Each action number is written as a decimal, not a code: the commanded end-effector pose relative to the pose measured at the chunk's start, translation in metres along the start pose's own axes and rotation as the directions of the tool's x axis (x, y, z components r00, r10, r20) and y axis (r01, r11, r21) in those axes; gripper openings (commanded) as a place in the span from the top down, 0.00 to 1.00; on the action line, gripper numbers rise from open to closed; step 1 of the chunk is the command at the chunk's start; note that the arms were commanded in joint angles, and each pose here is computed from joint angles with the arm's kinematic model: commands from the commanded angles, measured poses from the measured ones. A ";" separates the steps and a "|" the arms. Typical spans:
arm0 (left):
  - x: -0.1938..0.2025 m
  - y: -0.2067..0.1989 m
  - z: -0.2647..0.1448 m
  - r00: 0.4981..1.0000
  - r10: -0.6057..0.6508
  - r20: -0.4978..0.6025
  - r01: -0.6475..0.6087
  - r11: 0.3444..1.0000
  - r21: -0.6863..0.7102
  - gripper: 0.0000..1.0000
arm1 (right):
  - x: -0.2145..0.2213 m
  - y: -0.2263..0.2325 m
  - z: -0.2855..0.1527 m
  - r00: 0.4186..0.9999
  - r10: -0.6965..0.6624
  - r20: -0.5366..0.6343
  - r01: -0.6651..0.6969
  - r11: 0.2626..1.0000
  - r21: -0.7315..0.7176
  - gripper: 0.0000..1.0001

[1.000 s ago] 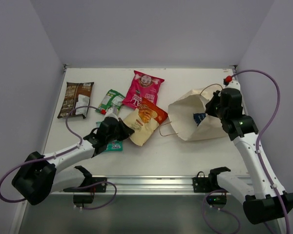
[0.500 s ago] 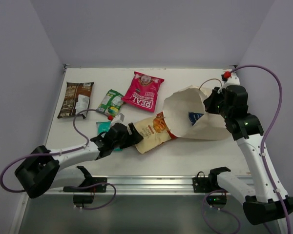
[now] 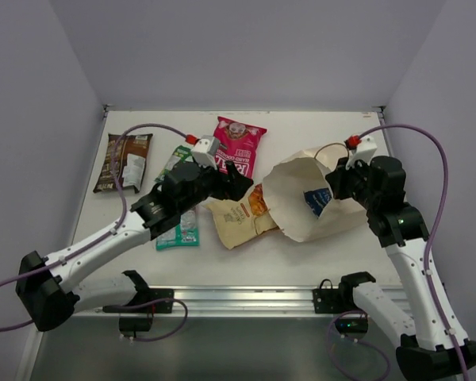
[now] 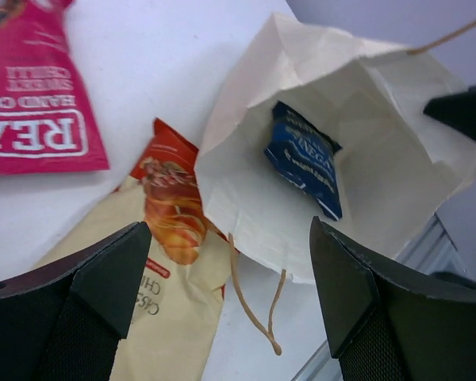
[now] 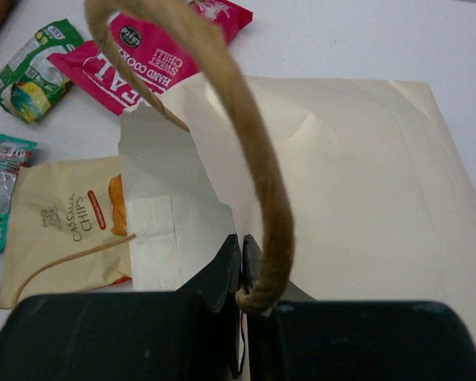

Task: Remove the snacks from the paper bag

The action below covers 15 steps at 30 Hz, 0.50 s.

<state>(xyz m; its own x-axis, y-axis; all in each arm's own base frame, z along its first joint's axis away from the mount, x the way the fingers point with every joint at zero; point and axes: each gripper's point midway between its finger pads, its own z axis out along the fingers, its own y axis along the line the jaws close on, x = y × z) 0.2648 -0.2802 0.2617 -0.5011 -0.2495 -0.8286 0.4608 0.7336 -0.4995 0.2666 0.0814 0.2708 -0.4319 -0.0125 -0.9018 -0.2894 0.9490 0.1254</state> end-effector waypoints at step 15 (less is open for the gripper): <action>0.099 -0.108 0.112 0.908 -0.311 -0.281 0.374 0.904 0.207 0.04 | -0.026 0.007 -0.010 0.989 -0.046 0.142 0.051 0.998 -0.036 1.00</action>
<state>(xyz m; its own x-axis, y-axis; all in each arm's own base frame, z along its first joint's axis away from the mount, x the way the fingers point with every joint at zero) 0.2412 -0.4262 0.1746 -0.7634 -0.1435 -0.6298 0.4665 0.5520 -0.6912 0.2606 0.0825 0.2862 -0.3331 -0.0718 -0.9402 -0.3537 0.9338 0.0540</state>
